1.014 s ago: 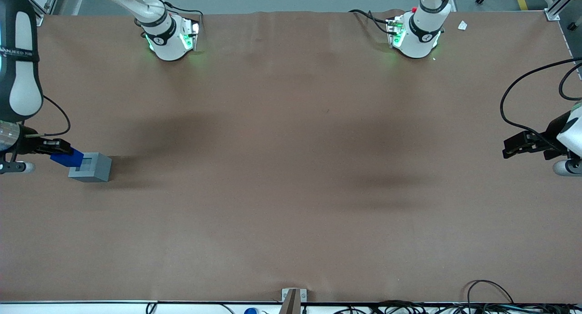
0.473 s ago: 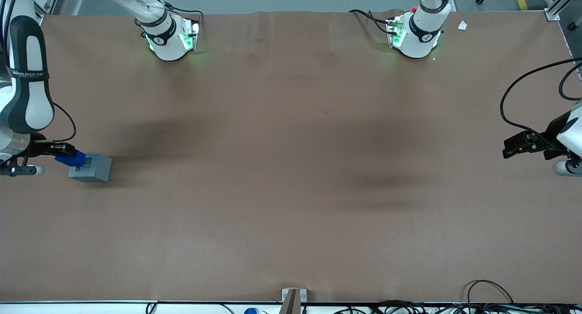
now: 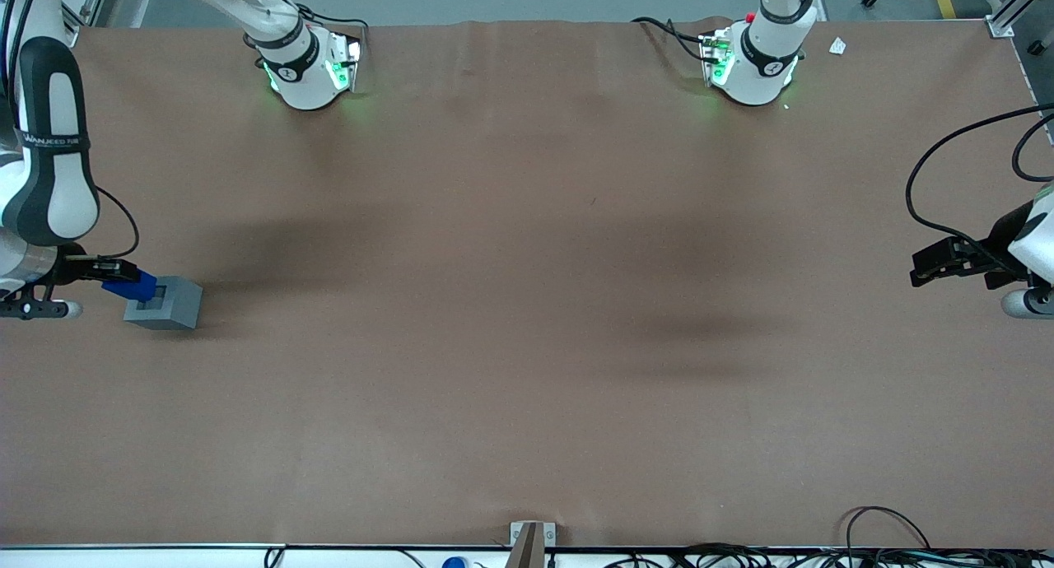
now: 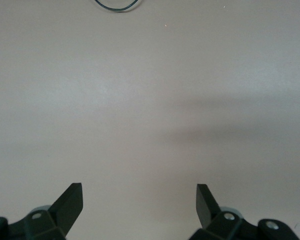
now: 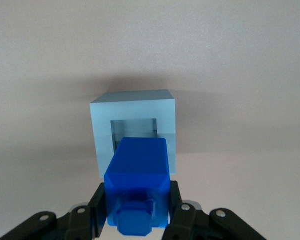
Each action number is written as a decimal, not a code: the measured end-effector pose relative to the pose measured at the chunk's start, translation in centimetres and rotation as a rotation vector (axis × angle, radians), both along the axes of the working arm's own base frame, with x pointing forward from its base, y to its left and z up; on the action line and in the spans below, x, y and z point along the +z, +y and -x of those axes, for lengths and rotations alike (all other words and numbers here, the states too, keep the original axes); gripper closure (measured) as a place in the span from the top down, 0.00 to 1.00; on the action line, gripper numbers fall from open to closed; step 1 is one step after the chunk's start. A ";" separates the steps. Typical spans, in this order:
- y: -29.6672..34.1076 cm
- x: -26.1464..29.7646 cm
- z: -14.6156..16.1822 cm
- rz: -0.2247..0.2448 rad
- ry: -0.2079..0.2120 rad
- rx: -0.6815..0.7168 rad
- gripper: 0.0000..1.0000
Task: Insert blue part into gray base with right arm
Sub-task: 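Lower the blue block into the gray base's hole, adjusting alignment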
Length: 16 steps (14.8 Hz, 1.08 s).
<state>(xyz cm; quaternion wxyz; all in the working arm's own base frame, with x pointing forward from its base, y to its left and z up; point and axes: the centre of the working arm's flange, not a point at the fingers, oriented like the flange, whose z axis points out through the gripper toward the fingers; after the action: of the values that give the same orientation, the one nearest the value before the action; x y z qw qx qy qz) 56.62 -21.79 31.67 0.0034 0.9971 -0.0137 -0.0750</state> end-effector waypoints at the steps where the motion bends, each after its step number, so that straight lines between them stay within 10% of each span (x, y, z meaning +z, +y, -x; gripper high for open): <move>1: 0.1 0.0 -0.1 -0.008 -0.005 -0.007 0.51; 16: 0.1 -1.5 -0.7 -0.016 0.007 0.014 0.51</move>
<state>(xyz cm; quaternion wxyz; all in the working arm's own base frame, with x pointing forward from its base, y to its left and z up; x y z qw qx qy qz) 57.29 -21.65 30.21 -0.0043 0.9969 -0.0061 -0.0787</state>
